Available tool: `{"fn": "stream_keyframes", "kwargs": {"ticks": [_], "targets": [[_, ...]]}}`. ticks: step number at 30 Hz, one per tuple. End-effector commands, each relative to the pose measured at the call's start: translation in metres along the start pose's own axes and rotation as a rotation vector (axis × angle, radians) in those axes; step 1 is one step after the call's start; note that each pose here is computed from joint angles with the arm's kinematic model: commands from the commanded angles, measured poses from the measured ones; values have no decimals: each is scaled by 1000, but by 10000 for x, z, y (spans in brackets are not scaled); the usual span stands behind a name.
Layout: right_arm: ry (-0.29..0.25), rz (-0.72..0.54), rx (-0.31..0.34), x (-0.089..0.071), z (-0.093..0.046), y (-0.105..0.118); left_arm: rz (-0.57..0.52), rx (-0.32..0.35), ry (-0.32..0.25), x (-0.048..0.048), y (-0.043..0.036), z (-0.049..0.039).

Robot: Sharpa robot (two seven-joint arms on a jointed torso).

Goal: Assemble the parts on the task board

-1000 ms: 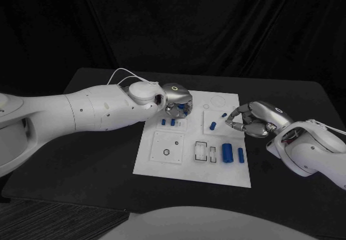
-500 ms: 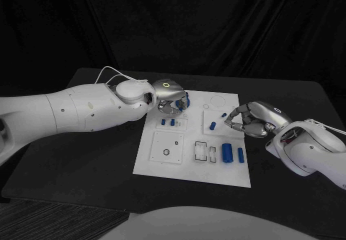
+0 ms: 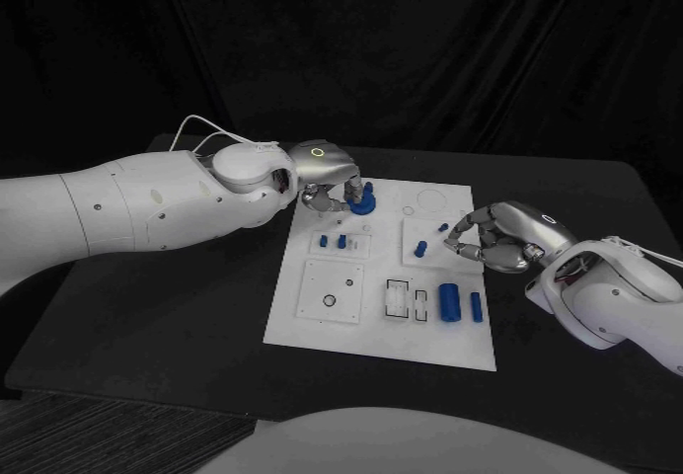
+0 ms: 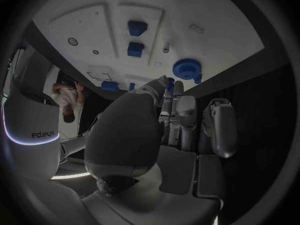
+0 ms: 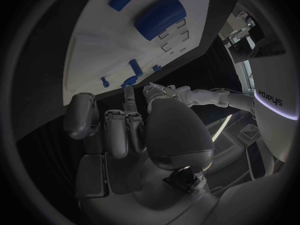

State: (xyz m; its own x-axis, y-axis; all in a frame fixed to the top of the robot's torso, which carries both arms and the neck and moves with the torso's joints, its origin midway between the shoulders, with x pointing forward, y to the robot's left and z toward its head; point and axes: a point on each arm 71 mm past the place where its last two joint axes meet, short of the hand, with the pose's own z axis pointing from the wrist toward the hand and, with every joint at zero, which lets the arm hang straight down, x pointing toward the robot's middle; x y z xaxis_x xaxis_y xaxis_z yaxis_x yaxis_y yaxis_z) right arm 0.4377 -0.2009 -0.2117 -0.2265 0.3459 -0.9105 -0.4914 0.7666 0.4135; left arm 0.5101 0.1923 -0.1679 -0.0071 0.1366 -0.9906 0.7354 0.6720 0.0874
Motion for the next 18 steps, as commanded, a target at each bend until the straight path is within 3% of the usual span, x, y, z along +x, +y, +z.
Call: {"fn": "stream_keyframes", "kwargs": {"ticks": [1, 18], "targets": [[9, 0, 15, 18, -4, -9, 0, -5, 30, 8, 21, -6], [15, 1, 20, 24, -15, -13, -20, -17, 94, 142, 38, -46]]}}
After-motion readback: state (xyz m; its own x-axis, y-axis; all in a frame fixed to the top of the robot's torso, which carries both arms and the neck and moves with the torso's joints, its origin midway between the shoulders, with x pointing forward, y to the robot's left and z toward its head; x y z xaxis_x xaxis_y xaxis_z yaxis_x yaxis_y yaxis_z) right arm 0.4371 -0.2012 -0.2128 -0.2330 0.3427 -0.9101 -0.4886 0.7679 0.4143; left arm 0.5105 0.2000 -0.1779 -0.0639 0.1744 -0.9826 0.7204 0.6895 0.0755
